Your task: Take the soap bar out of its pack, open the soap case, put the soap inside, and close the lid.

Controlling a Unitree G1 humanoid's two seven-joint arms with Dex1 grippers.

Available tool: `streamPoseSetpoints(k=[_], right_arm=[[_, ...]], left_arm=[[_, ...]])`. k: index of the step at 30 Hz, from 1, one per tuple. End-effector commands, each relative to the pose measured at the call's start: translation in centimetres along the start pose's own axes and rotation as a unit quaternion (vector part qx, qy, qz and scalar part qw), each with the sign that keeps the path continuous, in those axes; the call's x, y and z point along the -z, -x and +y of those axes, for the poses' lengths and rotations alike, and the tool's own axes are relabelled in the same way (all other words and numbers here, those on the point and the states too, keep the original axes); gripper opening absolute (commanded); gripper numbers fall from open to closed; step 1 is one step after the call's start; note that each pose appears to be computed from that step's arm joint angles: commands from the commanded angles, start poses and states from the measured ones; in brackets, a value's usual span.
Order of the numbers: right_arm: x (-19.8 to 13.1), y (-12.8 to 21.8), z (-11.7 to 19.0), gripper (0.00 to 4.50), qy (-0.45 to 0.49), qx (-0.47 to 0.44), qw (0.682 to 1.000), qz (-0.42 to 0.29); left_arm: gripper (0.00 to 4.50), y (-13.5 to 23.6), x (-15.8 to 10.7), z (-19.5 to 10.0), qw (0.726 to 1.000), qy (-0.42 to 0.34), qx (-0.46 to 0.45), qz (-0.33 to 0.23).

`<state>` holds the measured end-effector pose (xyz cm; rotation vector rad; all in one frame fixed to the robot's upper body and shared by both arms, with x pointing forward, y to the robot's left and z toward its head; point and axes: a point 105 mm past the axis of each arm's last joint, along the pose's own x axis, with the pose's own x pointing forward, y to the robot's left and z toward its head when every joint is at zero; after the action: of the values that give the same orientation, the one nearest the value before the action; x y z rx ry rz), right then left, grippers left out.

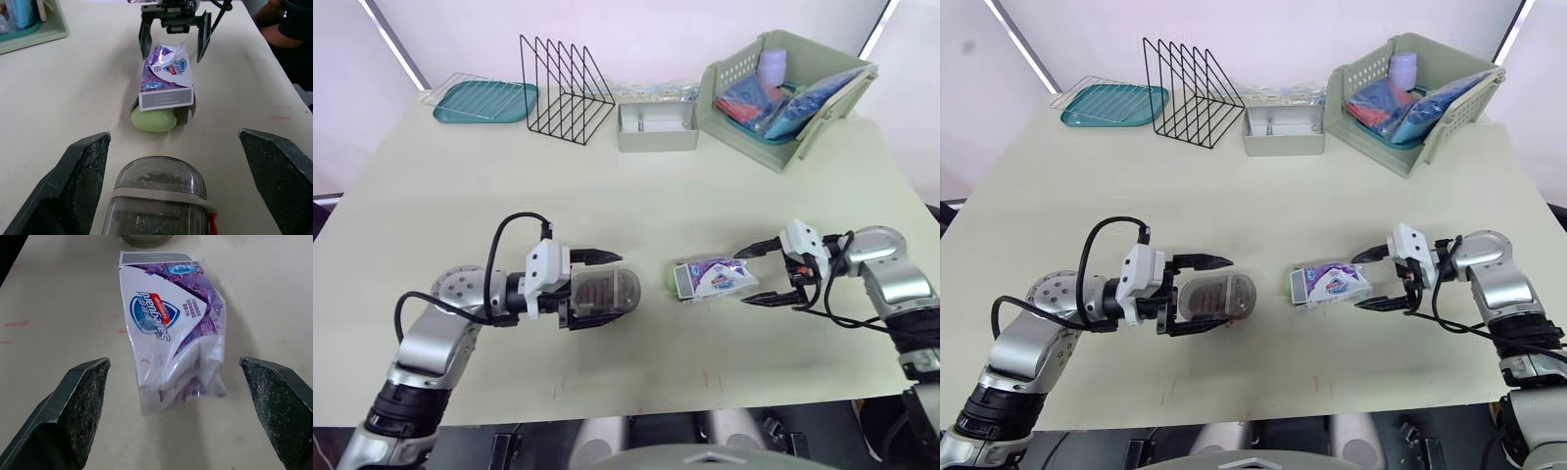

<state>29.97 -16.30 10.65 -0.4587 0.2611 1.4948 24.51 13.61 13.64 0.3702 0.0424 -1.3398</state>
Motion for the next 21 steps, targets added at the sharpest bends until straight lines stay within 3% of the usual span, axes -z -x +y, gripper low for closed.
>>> streamPoseSetpoints(k=[1,4,7,14,15,21], right_arm=[[-0.55,0.13,-0.68,4.46,0.030,0.009,1.000,-0.002],[-0.44,-0.01,-1.00,4.46,0.034,0.009,0.999,-0.002],[-0.36,-0.01,-1.21,3.66,0.034,0.012,0.999,-0.004],[-0.16,0.24,-1.22,0.21,0.033,0.019,0.999,-0.003],[-0.14,0.28,-1.23,0.02,0.033,0.021,0.999,-0.002],[-0.17,0.56,-1.16,0.02,0.042,0.028,0.999,0.003]], left_arm=[[4.50,0.01,-0.52,-0.27,1.000,-0.018,0.004,-0.006],[4.50,0.00,-0.42,-0.49,1.000,-0.017,0.007,-0.005],[4.50,0.00,-0.32,-0.50,1.000,-0.017,0.004,-0.003],[4.50,0.08,0.09,-0.51,1.000,-0.015,-0.006,0.002],[4.50,0.06,0.12,-0.44,1.000,-0.015,-0.009,0.002],[4.50,-0.15,0.18,-0.29,1.000,-0.016,-0.014,0.000]])
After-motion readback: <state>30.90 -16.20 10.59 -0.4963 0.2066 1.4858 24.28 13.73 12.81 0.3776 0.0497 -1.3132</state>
